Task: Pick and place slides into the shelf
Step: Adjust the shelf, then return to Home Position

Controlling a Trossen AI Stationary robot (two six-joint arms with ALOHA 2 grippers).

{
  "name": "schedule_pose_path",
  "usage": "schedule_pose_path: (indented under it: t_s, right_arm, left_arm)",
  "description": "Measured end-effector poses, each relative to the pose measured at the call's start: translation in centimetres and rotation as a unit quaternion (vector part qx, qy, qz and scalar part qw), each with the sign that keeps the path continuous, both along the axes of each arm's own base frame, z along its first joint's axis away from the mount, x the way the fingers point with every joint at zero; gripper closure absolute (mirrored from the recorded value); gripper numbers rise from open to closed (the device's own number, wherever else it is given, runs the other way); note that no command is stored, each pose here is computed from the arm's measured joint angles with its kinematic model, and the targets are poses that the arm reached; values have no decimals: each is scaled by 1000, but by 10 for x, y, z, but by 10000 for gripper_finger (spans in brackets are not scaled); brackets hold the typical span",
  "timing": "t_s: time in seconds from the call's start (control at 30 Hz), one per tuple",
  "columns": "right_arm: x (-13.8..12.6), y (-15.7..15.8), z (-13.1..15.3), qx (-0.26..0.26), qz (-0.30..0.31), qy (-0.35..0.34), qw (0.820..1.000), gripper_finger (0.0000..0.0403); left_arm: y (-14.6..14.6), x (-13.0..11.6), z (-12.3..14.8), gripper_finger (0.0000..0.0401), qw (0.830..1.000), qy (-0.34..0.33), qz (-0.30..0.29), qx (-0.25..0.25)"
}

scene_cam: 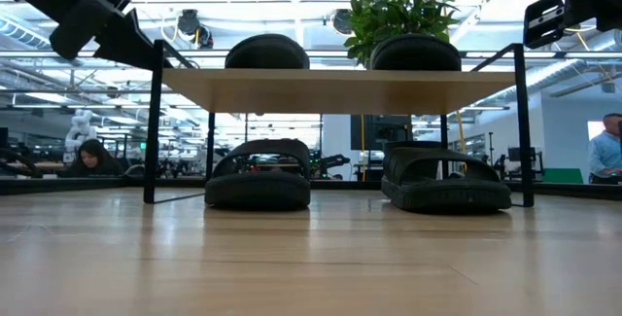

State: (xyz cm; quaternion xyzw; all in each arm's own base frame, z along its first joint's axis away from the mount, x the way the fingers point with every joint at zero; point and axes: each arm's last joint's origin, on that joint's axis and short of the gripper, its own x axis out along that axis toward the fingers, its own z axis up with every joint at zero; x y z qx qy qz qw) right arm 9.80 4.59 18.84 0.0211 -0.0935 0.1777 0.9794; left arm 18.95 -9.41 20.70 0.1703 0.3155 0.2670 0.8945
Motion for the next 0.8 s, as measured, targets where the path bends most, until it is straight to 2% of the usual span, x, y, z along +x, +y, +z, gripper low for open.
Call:
schedule_pose_path:
  t_s: [0.3,0.57,0.73,0.8]
  right_arm:
    - [0,0,0,-1,0,1,1000,403]
    - [0,0,1,9,2,1,1000,403]
    - [1,1,-10,-9,0,73,997,403]
    - [1,-1,-4,-14,-27,74,997,403]
  left_arm:
    - [-7,-6,-1,401,1000,2,-13,-1]
    - [6,-28,3,401,998,-22,51,33]
    - [6,-41,16,401,997,-48,26,58]
    - [4,-44,21,401,997,-37,0,64]
